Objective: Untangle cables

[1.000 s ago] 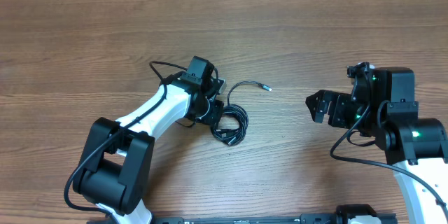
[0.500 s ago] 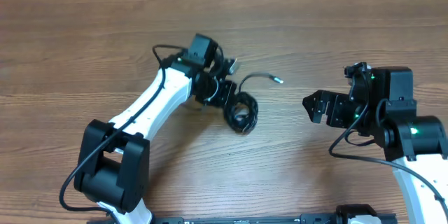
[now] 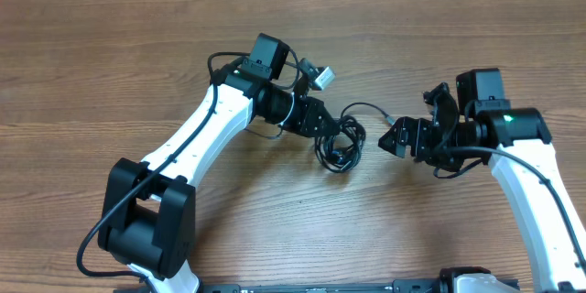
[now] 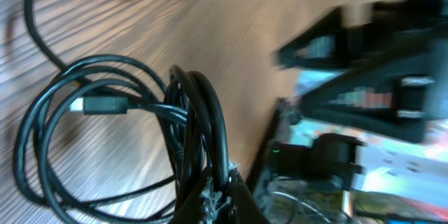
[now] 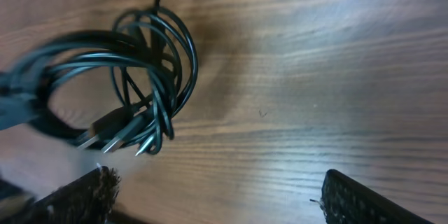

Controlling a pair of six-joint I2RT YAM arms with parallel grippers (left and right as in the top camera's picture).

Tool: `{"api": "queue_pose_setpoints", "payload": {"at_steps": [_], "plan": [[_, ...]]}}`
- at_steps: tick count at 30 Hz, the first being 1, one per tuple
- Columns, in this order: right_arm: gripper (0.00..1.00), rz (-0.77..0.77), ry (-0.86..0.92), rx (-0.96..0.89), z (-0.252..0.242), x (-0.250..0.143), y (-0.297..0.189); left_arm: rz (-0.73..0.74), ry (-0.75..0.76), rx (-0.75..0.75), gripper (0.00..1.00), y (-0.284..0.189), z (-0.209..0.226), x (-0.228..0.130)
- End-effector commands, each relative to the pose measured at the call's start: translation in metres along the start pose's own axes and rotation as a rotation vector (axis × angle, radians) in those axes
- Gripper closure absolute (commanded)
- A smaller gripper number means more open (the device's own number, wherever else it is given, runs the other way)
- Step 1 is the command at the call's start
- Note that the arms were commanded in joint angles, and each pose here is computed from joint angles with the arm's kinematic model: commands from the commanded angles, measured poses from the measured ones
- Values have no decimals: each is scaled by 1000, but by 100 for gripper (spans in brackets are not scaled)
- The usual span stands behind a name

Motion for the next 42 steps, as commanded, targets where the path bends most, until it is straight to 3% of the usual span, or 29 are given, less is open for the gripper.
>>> {"api": "queue_pose_setpoints", "payload": {"at_steps": [1, 10, 13, 17, 19, 25, 27, 28, 29, 30, 34, 37, 42], "plan": [[8, 31, -7, 79, 11, 4, 3, -4, 65, -219, 96, -4, -32, 6], [13, 94, -52, 106, 26, -1, 19, -20, 37, -292, 96, -6, -42, 15], [23, 81, -30, 75, 26, 1, 21, -11, 41, -348, 96, -8, -49, 15], [44, 10, 126, -114, 3, 10, 23, 5, 59, -430, 96, -12, -59, 14], [46, -25, 177, -167, -4, 13, 23, 12, 60, -454, 96, -14, -61, 13], [50, -26, 174, -100, 0, 14, 32, 16, 60, -470, 96, -14, -63, 12], [63, -19, 176, -91, 0, 13, 34, 11, 57, -445, 96, -13, -60, 13], [72, -18, 176, -93, 0, 12, 34, 8, 56, -435, 96, -13, -59, 13], [89, -18, 178, -100, -1, 12, 34, 6, 56, -428, 96, -12, -58, 13], [95, -18, 178, -101, -1, 12, 34, 5, 55, -425, 96, -12, -58, 13], [96, -29, 195, -128, -5, 13, 34, 4, 45, -409, 96, -11, -56, 13], [96, -35, 234, -195, -13, 10, 32, -3, 0, -282, 96, -6, -40, 10], [96, -31, 266, -380, -36, 1, 26, 22, -179, 293, 96, -6, 30, -12]]}}
Point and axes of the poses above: each gripper's point midway between its finger pads, its own y axis out along the fingers, its own z axis along the line the jaws close on, x = y × z, the point moved 5 cm from there along -y, back along the fingers, and after that the axes turned 2 degrees about -y, right-handed, at the moved point
